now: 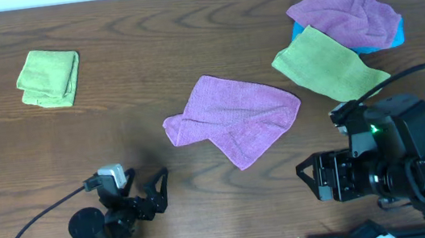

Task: Fold the cloth
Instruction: 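Retract the right gripper and move the left gripper toward the cloth, then grasp the purple cloth's left corner with the left gripper, right grasps right corner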

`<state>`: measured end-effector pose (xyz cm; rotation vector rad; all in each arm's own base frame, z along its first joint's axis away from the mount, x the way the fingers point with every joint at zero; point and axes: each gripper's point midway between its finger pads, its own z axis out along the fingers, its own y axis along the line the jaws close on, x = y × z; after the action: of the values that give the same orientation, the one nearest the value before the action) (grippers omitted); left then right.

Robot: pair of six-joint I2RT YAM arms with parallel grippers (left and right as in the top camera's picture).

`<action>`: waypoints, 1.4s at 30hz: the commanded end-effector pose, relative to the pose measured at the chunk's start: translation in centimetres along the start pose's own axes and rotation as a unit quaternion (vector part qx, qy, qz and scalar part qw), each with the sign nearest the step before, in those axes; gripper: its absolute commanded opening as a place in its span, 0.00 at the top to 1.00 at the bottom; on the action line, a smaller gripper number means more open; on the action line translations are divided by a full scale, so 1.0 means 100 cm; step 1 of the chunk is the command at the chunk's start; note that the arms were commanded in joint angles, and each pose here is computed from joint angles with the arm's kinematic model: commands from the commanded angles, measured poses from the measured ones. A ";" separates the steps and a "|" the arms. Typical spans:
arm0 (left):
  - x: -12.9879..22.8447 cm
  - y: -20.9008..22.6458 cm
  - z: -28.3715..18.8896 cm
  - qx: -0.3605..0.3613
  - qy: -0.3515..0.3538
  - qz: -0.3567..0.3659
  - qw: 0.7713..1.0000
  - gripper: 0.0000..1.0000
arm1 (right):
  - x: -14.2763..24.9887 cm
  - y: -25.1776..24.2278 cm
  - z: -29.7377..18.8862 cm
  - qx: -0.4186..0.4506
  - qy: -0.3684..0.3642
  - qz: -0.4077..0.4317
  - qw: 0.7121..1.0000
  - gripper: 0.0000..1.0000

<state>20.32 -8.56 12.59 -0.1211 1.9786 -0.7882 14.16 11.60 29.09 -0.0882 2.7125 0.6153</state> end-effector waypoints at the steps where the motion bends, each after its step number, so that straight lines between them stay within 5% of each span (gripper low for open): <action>1: -0.003 -0.017 0.000 0.050 0.000 -0.082 0.995 0.05 | 0.000 0.002 0.001 -0.004 0.001 -0.019 1.000 0.24; 8: -0.023 -0.016 0.016 0.049 -0.015 -0.051 0.997 0.04 | -0.021 0.011 0.009 -0.013 -0.021 -0.040 0.999 0.24; 14: -0.041 -0.012 0.051 0.014 0.071 0.034 0.997 0.04 | -0.034 0.008 0.034 0.007 0.012 -0.042 0.999 0.29; 19: -0.069 -0.013 0.091 -0.011 0.145 0.092 0.985 0.04 | -0.049 0.011 0.026 -0.004 -0.030 -0.039 0.999 0.31; 31: -0.055 -0.008 0.209 -0.160 0.288 0.307 0.893 0.04 | -0.043 0.010 -0.004 -0.015 -0.087 -0.060 0.994 0.28; 36: -0.026 -0.015 0.234 -0.150 0.316 0.332 0.876 0.03 | -0.036 0.007 -0.002 -0.009 -0.073 -0.060 0.996 0.29; 37: -0.022 -0.017 0.235 -0.147 0.318 0.334 0.875 0.19 | -0.035 0.006 -0.002 -0.007 -0.069 -0.059 0.996 0.29; 40: -0.024 -0.026 0.242 -0.135 0.303 0.338 0.881 0.91 | -0.031 0.004 -0.001 -0.004 -0.063 -0.057 0.996 0.29; 42: -0.029 -0.036 0.252 -0.112 0.281 0.335 0.892 0.94 | -0.032 0.005 -0.001 -0.004 -0.063 -0.058 0.996 0.30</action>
<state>40.39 -21.55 7.42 0.7065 2.4753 -0.1124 16.87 12.18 30.43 -0.1864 2.5738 0.6010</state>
